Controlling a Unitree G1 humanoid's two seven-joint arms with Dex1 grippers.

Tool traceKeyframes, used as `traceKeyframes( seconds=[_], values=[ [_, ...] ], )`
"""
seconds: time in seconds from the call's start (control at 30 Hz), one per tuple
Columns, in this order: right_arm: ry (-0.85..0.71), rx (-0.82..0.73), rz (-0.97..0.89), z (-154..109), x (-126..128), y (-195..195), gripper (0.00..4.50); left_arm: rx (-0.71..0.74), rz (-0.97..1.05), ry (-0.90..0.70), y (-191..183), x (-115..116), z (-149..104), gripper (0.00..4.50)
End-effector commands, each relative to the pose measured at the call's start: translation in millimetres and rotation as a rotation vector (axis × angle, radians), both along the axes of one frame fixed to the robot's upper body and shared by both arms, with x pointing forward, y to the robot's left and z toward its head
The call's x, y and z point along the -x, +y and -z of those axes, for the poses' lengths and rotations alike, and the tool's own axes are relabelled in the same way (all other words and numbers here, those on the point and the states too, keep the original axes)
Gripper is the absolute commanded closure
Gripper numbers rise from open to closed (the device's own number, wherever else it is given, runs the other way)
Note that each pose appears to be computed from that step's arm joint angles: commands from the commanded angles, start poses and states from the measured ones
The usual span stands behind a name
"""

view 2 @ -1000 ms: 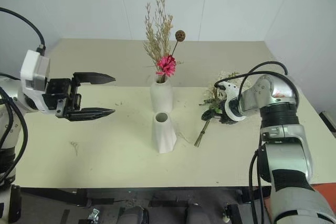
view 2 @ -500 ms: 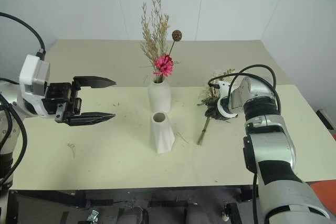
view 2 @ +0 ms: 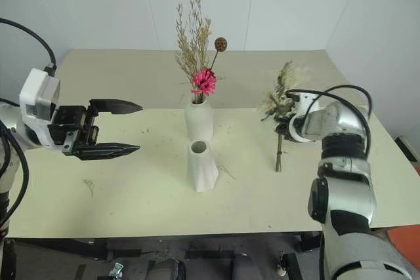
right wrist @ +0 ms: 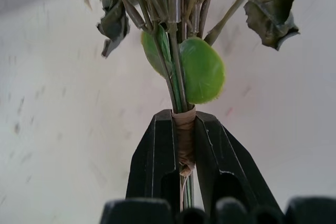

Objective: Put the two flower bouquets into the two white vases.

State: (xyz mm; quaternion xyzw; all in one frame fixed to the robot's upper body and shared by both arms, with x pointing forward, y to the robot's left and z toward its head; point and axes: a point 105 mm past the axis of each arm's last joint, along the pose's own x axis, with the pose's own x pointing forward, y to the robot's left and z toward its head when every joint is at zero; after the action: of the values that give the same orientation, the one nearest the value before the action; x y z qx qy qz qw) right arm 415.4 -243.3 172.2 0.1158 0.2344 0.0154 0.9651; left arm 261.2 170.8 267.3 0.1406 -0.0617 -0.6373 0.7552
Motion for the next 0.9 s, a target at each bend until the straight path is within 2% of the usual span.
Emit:
traceKeyframes(
  seconds=[0.03,0.07,0.13,0.3,0.4,0.67,0.9],
  values=[
    [-0.473,0.047,-0.039,-77,17,2,4.25,-0.014,0.024,-0.017,1,10,-7,0.00],
    [-0.561,0.054,-0.084,-86,27,6,4.25,-0.019,0.025,-0.013,2,9,-7,0.00],
    [-0.688,-0.045,-0.248,-104,48,22,4.25,-0.018,0.024,-0.005,4,9,-7,0.00],
    [-0.816,-0.082,-0.562,-135,80,68,4.25,-0.035,0.019,0.003,8,10,-4,0.00],
    [-0.855,-0.117,-0.680,-149,91,91,4.25,-0.033,0.010,-0.002,8,11,-4,0.00],
    [-0.964,-0.196,-0.929,-172,122,148,4.25,-0.032,0.008,-0.005,7,13,-4,0.00],
    [-0.937,-0.277,-1.079,-164,133,170,4.25,-0.038,0.012,-0.005,7,13,-5,0.00]
  ],
)
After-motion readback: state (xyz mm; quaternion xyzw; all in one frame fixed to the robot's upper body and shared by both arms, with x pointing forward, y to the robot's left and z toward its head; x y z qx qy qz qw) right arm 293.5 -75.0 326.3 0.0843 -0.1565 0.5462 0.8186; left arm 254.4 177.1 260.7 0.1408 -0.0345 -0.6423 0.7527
